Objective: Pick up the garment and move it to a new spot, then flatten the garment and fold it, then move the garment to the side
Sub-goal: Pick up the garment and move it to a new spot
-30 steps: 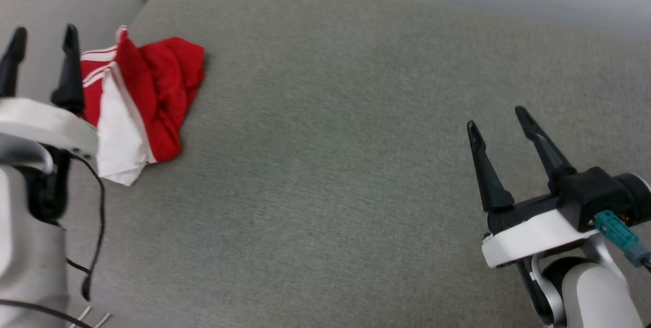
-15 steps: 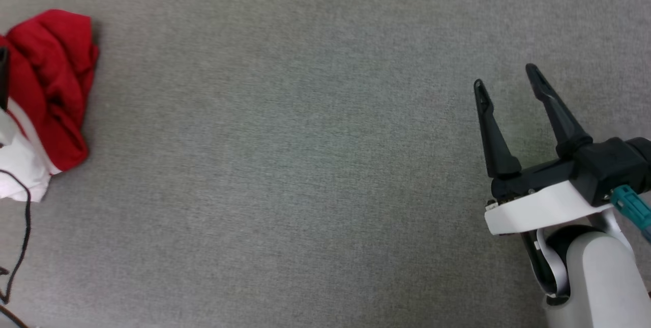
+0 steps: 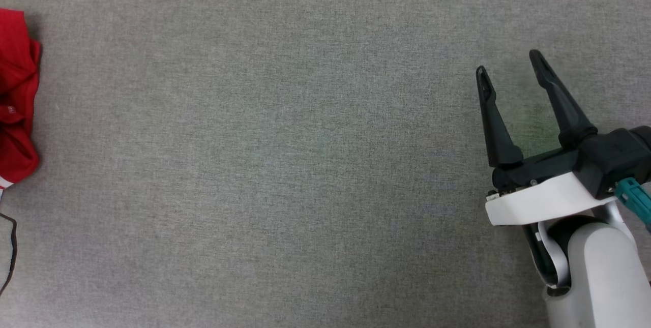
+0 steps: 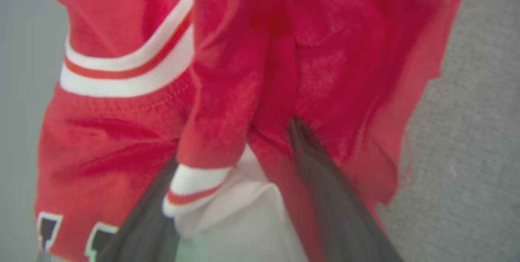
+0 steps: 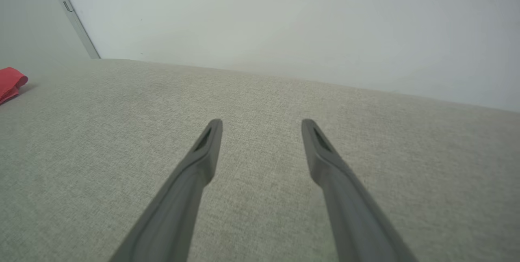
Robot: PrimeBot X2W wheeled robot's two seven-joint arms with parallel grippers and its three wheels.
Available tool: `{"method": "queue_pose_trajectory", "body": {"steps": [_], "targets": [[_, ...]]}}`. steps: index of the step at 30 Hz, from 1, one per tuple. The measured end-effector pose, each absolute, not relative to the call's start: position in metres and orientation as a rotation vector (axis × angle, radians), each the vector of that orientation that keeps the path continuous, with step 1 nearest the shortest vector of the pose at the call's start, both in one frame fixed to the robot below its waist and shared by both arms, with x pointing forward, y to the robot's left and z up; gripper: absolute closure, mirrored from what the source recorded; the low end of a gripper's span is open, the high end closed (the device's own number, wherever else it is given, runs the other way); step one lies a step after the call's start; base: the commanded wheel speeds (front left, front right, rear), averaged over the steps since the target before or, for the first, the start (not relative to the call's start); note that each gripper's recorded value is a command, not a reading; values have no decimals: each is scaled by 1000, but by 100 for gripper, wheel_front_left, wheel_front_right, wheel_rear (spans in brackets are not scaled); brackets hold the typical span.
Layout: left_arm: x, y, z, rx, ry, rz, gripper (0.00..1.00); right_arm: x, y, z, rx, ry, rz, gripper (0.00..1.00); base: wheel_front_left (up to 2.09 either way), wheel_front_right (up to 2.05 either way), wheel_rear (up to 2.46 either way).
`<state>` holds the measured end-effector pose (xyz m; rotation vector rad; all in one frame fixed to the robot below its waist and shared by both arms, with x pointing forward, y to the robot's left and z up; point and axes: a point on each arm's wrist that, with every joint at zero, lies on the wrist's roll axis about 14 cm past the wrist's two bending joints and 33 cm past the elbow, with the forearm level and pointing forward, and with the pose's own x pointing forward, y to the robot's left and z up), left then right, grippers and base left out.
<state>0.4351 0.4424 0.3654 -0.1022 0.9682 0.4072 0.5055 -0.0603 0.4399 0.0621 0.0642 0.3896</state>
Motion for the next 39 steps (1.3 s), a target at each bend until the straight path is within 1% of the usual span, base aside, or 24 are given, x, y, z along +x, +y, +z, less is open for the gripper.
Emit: {"method": "queue_pose_trajectory", "body": {"steps": [1,2,3,4,8,12,17,23,24,29,35,39], "targets": [[434,442,365,-104,973,408,0,506,-61,441,59,59,388,0,0,0,0],[433,442,364,-109,981,411,51,507,-62,443,52,54,386,0,0,0,0],[432,442,363,-112,991,410,84,507,-62,444,44,52,384,0,0,0,0],[432,441,363,-115,991,410,100,507,-63,444,35,50,384,0,0,0,0],[434,444,372,-104,938,413,100,507,-63,451,30,35,383,0,0,0,0],[442,448,394,-84,811,426,100,504,-62,462,19,14,383,0,0,0,0],[456,459,448,-21,558,450,100,493,-62,479,28,-16,384,0,0,0,0],[465,452,521,42,271,418,100,475,-70,505,43,-55,367,0,0,0,0],[463,445,555,66,152,397,100,463,-72,519,49,-79,362,0,0,0,0],[462,420,605,76,-34,337,100,443,-77,542,58,-118,356,0,0,0,0],[465,370,652,56,-215,225,100,419,-95,561,60,-153,313,0,0,0,0],[475,319,668,35,-285,110,100,402,-113,569,53,-164,266,0,0,0,0]]}}
